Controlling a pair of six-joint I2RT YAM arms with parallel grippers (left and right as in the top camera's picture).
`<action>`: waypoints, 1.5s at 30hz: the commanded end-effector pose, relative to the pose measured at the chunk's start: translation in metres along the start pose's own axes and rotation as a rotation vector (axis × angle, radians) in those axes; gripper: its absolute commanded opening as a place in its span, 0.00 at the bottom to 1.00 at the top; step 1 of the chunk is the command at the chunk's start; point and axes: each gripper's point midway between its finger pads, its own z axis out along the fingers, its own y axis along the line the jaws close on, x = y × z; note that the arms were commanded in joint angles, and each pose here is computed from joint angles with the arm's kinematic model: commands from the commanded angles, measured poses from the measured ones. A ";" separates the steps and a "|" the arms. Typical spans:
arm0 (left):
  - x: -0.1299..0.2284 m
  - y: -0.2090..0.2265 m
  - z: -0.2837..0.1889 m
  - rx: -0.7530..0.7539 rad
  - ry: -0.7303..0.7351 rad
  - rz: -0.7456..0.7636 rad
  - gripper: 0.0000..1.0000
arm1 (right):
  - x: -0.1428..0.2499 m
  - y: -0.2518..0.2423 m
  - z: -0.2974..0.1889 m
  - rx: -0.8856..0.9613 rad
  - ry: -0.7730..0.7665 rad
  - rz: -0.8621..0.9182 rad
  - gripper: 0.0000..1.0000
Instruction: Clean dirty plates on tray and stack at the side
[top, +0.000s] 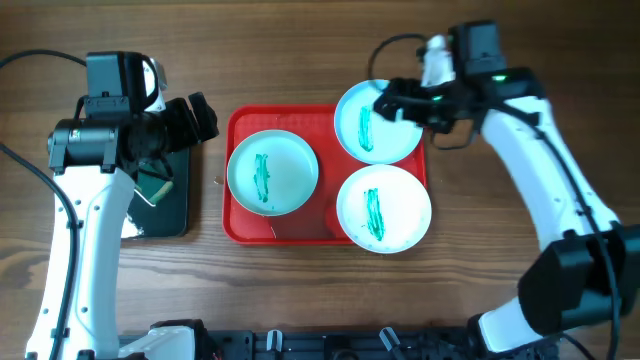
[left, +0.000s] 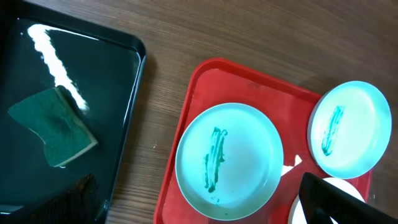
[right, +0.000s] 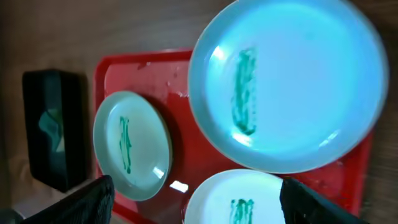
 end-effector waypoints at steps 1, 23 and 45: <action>-0.006 0.004 -0.001 -0.035 -0.023 -0.106 1.00 | 0.015 0.022 0.029 0.129 0.013 -0.061 0.83; 0.012 0.062 0.046 -0.363 0.090 -0.264 0.90 | 0.098 0.039 0.186 0.235 0.235 -0.147 0.34; 0.042 0.165 0.105 -0.577 0.149 -0.603 0.43 | 0.114 0.036 0.194 0.302 0.238 -0.060 0.04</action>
